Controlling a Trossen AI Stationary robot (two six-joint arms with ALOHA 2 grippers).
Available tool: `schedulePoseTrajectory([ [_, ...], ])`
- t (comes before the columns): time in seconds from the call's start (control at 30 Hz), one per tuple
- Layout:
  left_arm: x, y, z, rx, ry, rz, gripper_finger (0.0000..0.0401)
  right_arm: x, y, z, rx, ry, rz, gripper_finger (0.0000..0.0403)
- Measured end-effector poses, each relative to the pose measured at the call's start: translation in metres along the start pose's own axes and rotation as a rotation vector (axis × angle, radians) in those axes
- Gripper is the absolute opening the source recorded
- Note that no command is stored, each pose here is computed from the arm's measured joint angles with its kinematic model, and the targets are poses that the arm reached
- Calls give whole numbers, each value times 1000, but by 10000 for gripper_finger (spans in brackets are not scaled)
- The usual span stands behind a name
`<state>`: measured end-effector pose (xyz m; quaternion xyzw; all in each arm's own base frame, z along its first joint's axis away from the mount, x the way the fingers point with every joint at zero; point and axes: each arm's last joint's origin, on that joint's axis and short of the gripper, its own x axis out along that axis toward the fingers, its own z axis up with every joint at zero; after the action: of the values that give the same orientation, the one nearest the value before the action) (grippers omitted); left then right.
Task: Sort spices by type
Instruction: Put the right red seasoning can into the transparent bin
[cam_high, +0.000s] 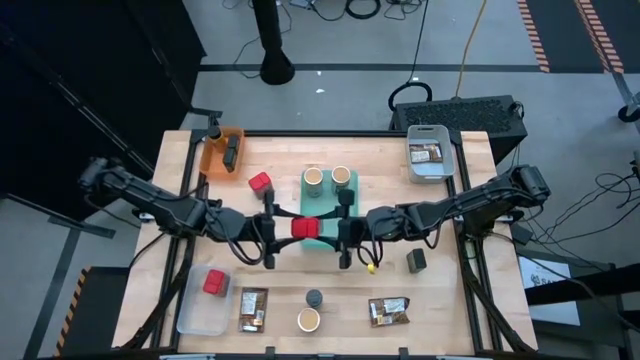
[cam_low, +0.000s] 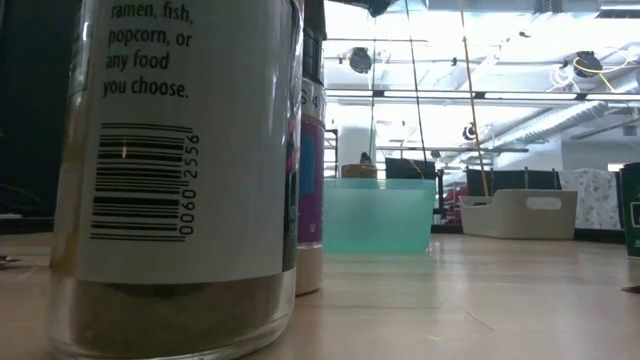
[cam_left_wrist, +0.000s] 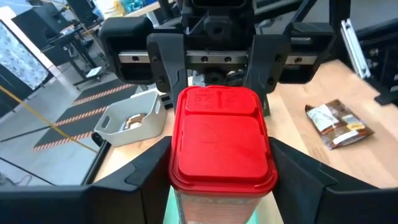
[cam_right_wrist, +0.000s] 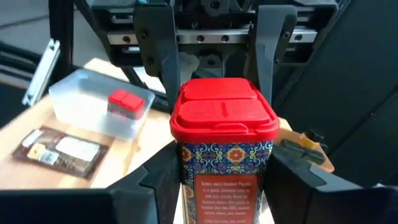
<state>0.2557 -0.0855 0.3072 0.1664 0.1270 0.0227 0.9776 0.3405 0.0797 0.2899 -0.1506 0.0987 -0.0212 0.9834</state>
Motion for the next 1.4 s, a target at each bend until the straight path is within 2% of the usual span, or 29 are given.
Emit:
schedulePoseTrajectory([
  [0.23, -8, -3, 3, -19, -13, -12, 221, -4, 0, 0, 11, 13, 41, 222],
  [0.43, -14, -8, 5, -83, 76, -41, 221, -23, -8, 5, 39, 82, 53, 249],
  [0.6, -30, -8, 27, -177, 181, -192, 221, -44, -16, 7, 85, 166, 63, 250],
  [0.77, -51, -8, 60, -210, 155, -335, 221, -57, -20, 7, 120, 212, 63, 250],
  [0.93, -65, -14, 64, -172, 210, -325, 221, -57, -19, 4, 120, 199, 68, 250],
  [1.03, -73, -22, 56, -172, 298, -383, 221, -56, -19, 4, 129, 195, 66, 251],
  [1.1, -79, -28, 50, -265, 391, -423, 221, -56, -19, 5, 143, 183, 64, 251],
  [1.3, -99, -43, 38, -767, 760, -442, 221, -53, -20, 12, 207, 101, 51, 251],
  [1.4, -111, -57, 33, -841, 885, -432, 221, -49, -16, 9, 237, 113, 54, 251],
])
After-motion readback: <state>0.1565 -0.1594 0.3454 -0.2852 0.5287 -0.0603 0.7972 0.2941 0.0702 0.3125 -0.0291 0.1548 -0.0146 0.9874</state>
